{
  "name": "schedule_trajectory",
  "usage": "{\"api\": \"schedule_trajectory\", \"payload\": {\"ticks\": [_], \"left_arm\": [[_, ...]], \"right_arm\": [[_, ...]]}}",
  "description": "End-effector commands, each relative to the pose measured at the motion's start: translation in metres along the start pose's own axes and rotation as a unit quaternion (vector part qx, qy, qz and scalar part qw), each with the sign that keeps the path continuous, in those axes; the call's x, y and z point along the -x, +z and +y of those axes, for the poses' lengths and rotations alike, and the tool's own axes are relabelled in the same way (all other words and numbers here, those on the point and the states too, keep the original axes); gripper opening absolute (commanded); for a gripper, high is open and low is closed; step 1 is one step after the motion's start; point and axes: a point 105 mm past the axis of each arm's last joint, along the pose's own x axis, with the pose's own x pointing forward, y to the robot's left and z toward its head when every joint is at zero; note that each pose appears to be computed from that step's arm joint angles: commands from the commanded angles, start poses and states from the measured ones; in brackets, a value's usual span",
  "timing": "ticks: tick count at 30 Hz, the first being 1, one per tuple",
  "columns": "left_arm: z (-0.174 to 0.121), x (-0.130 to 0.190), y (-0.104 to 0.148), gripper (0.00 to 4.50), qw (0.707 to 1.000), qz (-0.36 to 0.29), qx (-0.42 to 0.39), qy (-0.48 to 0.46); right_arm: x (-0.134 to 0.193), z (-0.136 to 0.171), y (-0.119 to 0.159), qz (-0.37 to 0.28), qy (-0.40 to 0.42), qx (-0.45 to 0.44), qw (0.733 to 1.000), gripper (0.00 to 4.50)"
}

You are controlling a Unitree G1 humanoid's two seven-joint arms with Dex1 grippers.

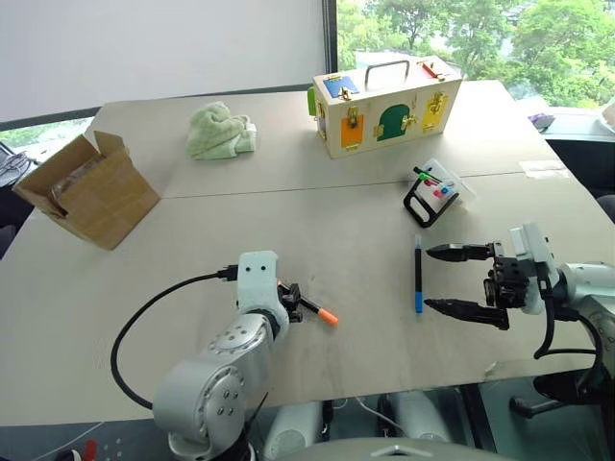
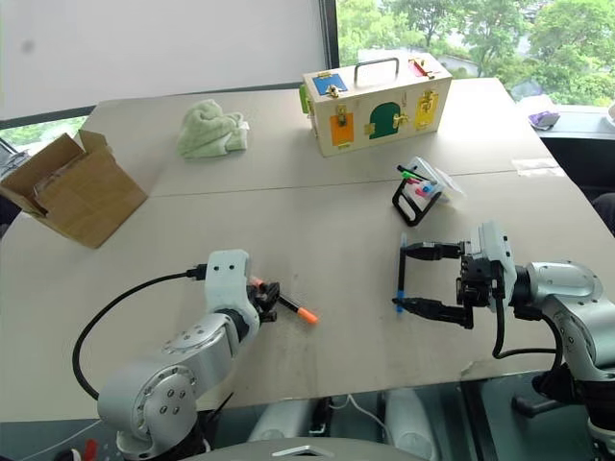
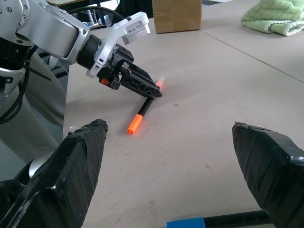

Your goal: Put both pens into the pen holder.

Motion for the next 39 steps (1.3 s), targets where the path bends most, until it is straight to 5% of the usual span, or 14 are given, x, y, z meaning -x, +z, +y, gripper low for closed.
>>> {"api": "schedule_trajectory", "payload": {"ticks": [1, 8, 14, 29, 32, 39], "left_arm": [[0.009, -0.007, -0.045, 2.51, 0.994, 0.108, -0.001, 0.018], [0.016, -0.008, -0.044, 2.51, 0.994, 0.108, -0.003, 0.035], [0.013, -0.006, -0.044, 0.60, 0.994, 0.105, -0.009, 0.019], [0.023, -0.009, -0.039, 0.60, 0.994, 0.102, -0.021, 0.034], [0.022, -0.007, -0.033, 0.03, 0.995, 0.087, -0.031, 0.036], [0.033, -0.010, -0.026, 0.03, 0.995, 0.081, -0.025, 0.058]], "right_arm": [[0.004, 0.000, 0.009, -0.002, 0.000, 0.025, 1.000, 4.50], [0.004, 0.000, 0.008, -0.001, -0.002, 0.023, 1.000, 4.50], [0.003, 0.001, 0.007, -0.003, -0.002, 0.022, 1.000, 4.50], [0.003, 0.000, 0.007, -0.004, -0.005, 0.021, 1.000, 4.50], [0.003, 0.000, 0.007, -0.005, -0.005, 0.021, 1.000, 4.50], [0.003, -0.001, 0.006, -0.006, -0.007, 0.021, 1.000, 4.50]]}}
